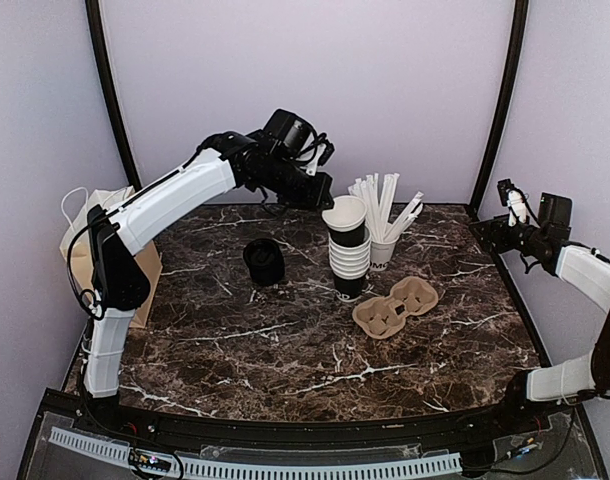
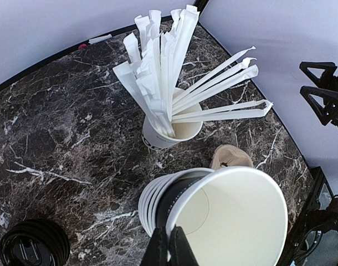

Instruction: Pack the takeout coffee

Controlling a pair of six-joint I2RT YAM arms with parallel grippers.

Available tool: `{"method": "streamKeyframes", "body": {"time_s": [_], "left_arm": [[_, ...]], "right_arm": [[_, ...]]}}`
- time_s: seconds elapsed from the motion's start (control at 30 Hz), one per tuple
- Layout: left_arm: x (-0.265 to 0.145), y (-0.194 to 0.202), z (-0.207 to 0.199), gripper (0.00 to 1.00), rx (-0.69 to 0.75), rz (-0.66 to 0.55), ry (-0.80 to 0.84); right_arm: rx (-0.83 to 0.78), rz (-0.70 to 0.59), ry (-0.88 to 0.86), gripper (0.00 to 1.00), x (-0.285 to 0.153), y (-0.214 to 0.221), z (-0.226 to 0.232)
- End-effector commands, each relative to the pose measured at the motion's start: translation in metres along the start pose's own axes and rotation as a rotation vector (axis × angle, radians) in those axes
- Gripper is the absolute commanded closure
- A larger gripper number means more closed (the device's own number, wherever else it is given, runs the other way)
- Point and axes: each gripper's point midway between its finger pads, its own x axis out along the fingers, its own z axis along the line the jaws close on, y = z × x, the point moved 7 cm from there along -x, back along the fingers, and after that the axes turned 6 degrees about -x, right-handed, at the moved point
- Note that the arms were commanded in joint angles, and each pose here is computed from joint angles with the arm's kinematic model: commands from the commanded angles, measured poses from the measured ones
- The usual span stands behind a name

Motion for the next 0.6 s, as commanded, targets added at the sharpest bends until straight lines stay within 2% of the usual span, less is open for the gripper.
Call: {"method": "streamKeyframes", "body": {"time_s": [0.0, 0.2, 0.33, 0.47, 0.57], "left_arm": [[-0.073, -0.026, -0.022, 1.0, 0.047, -0.132, 0.033], [-0.138, -0.031, -0.029, 1.0, 0.098, -0.207, 0.014], [-0.165, -0.022, -0.03, 1.0, 0.117, -0.194, 0.019], [-0.177, -0.002, -0.026, 1.0, 0.118, -0.144, 0.031], [-0.163, 0.027, -0.014, 1.0, 0.105, -0.052, 0.028]], "right_arm": [[-0.011, -0.024, -0.007, 0.11, 0.0, -0.005, -0.001], [-0.013, -0.027, -0.014, 0.11, 0.0, -0.005, -0.001], [-0.006, -0.02, -0.021, 0.11, 0.002, -0.003, 0.0], [-0.01, -0.015, -0.017, 0.11, 0.003, -0.002, -0.001], [-0.01, -0.012, -0.013, 0.11, 0.003, -0.002, -0.001]]}}
